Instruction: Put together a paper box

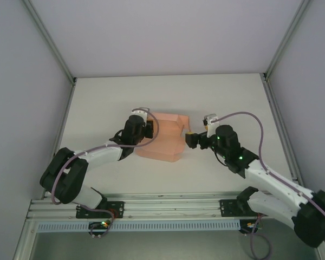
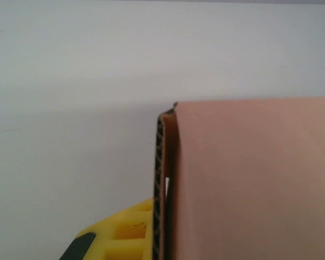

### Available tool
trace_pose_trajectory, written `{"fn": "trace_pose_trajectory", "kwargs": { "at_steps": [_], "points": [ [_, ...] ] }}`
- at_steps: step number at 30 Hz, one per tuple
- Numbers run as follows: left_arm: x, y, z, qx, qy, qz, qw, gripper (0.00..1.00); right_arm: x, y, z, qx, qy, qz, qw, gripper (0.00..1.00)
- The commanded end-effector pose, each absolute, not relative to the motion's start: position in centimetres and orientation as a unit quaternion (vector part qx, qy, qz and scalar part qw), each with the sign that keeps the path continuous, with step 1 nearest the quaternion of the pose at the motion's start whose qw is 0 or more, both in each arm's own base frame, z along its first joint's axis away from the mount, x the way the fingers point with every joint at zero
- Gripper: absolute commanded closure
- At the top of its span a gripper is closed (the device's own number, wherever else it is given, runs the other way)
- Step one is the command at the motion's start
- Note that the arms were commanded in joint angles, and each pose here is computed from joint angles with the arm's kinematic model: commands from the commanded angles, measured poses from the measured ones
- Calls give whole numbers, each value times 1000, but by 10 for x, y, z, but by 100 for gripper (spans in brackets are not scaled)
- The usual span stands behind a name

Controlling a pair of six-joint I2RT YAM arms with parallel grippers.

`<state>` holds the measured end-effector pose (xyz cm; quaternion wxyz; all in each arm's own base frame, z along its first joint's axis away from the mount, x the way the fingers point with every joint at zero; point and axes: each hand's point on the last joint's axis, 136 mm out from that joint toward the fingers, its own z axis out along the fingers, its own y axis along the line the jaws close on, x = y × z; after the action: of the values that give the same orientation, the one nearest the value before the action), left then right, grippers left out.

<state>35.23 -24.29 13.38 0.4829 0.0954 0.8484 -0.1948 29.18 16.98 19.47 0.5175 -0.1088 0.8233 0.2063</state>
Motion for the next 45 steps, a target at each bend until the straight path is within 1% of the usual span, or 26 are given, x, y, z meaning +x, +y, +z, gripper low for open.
{"fn": "trace_pose_trajectory", "kwargs": {
  "at_steps": [1, 5, 7, 10, 19, 23, 26, 30, 32, 35, 38, 40, 45],
  "points": [
    [350, -239, 144, 84, 843, -211, 487, 100, 280, 151, 197, -103, 827, 192, 518, 0],
    [348, -238, 146, 86, 841, -215, 489, 100, 286, 117, 193, -50, 844, 165, 508, 0],
    [347, -238, 147, 88, 841, -217, 488, 100, 291, 109, 185, -36, 854, 164, 493, 0],
    [347, -240, 148, 90, 839, -223, 488, 100, 302, 111, 176, -35, 864, 172, 471, 0],
    [346, -246, 152, 94, 836, -239, 485, 100, 342, 153, 164, -72, 872, 223, 430, 0],
    [347, -247, 152, 95, 836, -241, 483, 100, 345, 183, 162, -119, 869, 237, 417, 0],
    [347, -249, 152, 96, 837, -243, 481, 100, 342, 206, 166, -150, 856, 268, 415, 0],
    [346, -253, 152, 102, 835, -252, 479, 100, 346, 224, 164, -164, 847, 293, 413, 9],
    [346, -255, 152, 104, 834, -254, 478, 100, 349, 231, 163, -168, 845, 297, 411, 18],
    [345, -256, 154, 105, 833, -258, 478, 100, 357, 237, 154, -170, 853, 284, 404, 25],
    [344, -255, 154, 106, 834, -254, 478, 100, 366, 239, 152, -165, 856, 262, 415, 31],
    [345, -251, 152, 100, 837, -246, 478, 100, 366, 240, 155, -165, 855, 251, 423, 30],
    [347, -243, 149, 88, 845, -224, 477, 100, 350, 233, 158, -184, 857, 228, 423, 22]
  ]
}}
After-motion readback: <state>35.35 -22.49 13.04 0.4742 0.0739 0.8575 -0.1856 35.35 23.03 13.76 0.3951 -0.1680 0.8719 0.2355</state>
